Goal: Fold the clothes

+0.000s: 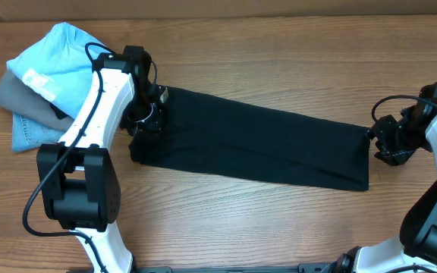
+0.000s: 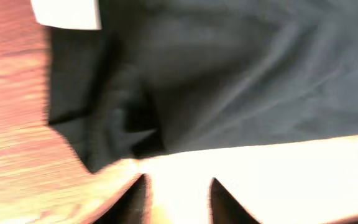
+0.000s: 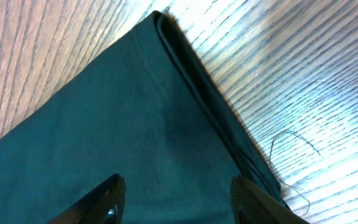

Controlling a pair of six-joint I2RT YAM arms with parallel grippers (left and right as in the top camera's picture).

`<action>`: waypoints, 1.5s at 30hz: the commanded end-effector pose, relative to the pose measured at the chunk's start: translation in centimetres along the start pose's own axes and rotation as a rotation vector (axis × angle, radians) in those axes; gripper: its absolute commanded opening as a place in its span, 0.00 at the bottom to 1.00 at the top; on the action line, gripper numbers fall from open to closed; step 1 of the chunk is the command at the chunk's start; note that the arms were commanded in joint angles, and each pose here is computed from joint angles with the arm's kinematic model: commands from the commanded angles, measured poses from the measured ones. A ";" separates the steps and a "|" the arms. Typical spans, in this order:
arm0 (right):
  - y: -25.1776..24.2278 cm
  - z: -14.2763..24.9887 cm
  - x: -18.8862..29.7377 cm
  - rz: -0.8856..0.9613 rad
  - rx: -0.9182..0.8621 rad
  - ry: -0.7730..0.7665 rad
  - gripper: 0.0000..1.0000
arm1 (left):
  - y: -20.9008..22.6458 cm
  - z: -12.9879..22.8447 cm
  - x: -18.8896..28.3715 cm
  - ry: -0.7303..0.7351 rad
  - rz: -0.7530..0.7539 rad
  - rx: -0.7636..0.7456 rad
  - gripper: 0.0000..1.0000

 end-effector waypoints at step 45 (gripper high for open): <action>0.3 0.0 0.8 -0.016 0.011 -0.030 0.60 | -10.2 4.3 -8.9 -0.048 -0.126 -0.525 0.19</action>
Point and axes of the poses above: each gripper's point midway between its finger pads, its own x axis back along the fingers, its own y axis along the line the jaws close on, z = x × y, the point moved 4 cm from there along x, back along the fingers, and after that the axes turned 10 degrees about x, right-handed, at the moved point
